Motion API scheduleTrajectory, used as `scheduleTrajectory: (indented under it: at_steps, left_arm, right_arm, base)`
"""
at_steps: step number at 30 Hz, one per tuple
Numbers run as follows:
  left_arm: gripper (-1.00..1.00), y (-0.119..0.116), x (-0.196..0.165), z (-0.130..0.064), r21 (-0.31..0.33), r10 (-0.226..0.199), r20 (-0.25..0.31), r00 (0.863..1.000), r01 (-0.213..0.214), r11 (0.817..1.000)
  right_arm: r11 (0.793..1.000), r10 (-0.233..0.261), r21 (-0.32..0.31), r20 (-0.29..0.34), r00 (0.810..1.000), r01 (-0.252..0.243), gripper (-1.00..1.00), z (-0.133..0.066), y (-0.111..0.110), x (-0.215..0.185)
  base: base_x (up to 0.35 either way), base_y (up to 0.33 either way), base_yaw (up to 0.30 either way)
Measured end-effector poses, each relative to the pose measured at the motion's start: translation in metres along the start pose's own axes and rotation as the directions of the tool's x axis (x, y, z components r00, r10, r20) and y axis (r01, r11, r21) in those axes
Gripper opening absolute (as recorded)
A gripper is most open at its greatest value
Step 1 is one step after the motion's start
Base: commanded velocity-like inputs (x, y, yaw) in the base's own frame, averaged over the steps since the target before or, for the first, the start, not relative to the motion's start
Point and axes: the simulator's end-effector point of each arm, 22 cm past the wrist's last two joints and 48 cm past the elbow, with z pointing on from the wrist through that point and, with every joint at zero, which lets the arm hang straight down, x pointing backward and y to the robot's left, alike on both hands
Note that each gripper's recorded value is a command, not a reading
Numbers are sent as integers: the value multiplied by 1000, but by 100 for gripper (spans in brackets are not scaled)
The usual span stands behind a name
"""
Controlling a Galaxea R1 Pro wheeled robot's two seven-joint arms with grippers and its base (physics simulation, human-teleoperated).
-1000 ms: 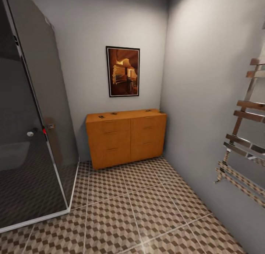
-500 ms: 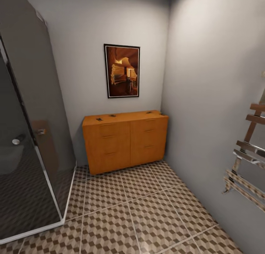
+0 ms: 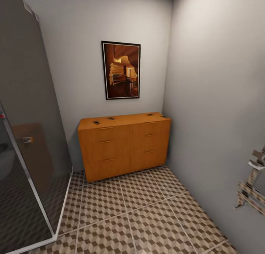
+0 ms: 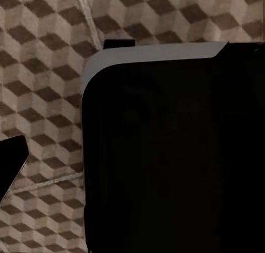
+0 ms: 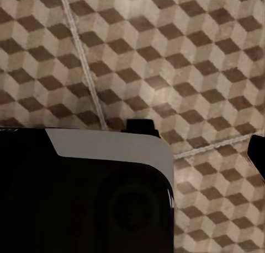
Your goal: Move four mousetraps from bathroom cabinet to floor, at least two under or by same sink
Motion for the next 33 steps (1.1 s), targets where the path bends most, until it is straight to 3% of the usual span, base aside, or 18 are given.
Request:
scheduleTrajectory:
  at_steps: [33]
  left_arm:
    - [100,-1,0,0,2,2,0,1000,-2,1000]
  right_arm:
    - [1000,4,4,-1,1000,-4,100,0,-3,0]
  base:
    - [331,0,0]
